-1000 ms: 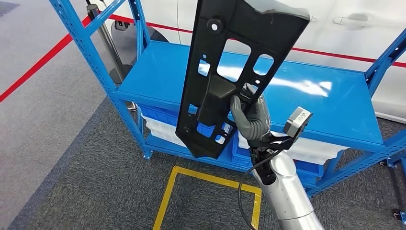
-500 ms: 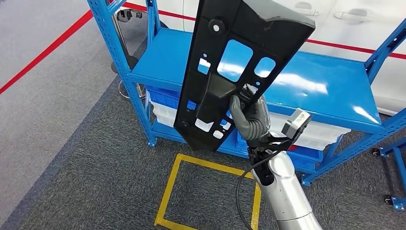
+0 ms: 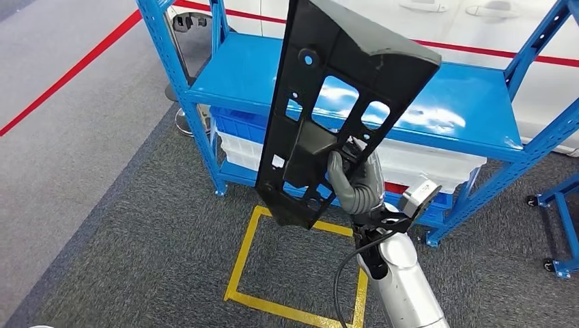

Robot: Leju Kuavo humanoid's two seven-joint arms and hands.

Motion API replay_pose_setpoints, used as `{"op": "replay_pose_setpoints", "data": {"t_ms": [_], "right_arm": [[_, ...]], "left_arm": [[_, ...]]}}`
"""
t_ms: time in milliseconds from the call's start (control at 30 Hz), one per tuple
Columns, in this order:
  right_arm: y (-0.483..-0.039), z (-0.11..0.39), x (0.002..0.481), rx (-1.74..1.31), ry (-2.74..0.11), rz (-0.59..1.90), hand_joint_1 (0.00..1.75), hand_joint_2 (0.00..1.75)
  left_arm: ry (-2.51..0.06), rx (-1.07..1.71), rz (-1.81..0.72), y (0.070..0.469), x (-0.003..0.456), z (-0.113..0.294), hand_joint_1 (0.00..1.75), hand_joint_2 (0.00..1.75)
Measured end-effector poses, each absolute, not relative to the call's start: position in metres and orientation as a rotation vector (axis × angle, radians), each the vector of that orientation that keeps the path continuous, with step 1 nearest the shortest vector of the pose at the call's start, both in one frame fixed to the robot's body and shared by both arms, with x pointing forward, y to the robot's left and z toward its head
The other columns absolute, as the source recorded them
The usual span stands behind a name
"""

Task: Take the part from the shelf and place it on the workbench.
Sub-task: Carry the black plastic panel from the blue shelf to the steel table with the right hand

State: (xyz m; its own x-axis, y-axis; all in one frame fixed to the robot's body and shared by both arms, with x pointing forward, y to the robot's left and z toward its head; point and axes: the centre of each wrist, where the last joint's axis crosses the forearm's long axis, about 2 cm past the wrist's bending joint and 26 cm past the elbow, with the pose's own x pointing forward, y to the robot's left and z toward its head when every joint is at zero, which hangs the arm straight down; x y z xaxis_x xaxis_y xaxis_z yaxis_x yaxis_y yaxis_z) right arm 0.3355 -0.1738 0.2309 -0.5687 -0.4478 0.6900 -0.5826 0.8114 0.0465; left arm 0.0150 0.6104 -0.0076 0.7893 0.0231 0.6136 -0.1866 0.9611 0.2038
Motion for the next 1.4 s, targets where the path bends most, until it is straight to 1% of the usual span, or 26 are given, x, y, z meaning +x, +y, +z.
{"op": "replay_pose_setpoints", "data": {"t_ms": [367, 600, 867, 1033, 1133, 1200, 1333, 1400], "right_arm": [[-0.174, 0.225, 0.329, 0.725, -2.279, 0.203, 1.75, 1.75], [-0.175, 0.219, 0.324, 0.665, -2.295, 0.223, 1.75, 1.75], [-0.175, 0.218, 0.322, 0.654, -2.31, 0.231, 1.75, 1.75], [-0.176, 0.218, 0.321, 0.624, -2.295, 0.235, 1.75, 1.75], [-0.175, 0.222, 0.323, 0.585, -2.282, 0.24, 1.75, 1.75], [-0.173, 0.225, 0.322, 0.557, -2.273, 0.247, 1.75, 1.75], [-0.169, 0.236, 0.317, 0.514, -2.263, 0.255, 1.75, 1.75], [-0.166, 0.239, 0.315, 0.513, -2.267, 0.244, 1.75, 1.75]], "left_arm": [[-0.656, 0.253, 0.102, 0.618, 0.012, -0.002, 0.0, 1.75], [-0.639, 0.268, 0.085, 0.619, 0.009, -0.002, 0.0, 1.75], [-0.485, 0.386, 0.044, 0.621, 0.009, -0.001, 0.0, 1.75], [-0.385, 0.496, 0.062, 0.616, 0.018, -0.005, 0.0, 1.75], [-0.369, 0.583, 0.14, 0.612, 0.031, -0.007, 0.0, 1.75], [-0.39, 0.654, 0.25, 0.607, 0.039, -0.01, 0.0, 1.75], [-0.553, 0.91, 0.67, 0.577, 0.063, -0.024, 0.0, 1.75], [-0.626, 0.994, 0.808, 0.556, 0.072, -0.034, 0.0, 1.75]]}}
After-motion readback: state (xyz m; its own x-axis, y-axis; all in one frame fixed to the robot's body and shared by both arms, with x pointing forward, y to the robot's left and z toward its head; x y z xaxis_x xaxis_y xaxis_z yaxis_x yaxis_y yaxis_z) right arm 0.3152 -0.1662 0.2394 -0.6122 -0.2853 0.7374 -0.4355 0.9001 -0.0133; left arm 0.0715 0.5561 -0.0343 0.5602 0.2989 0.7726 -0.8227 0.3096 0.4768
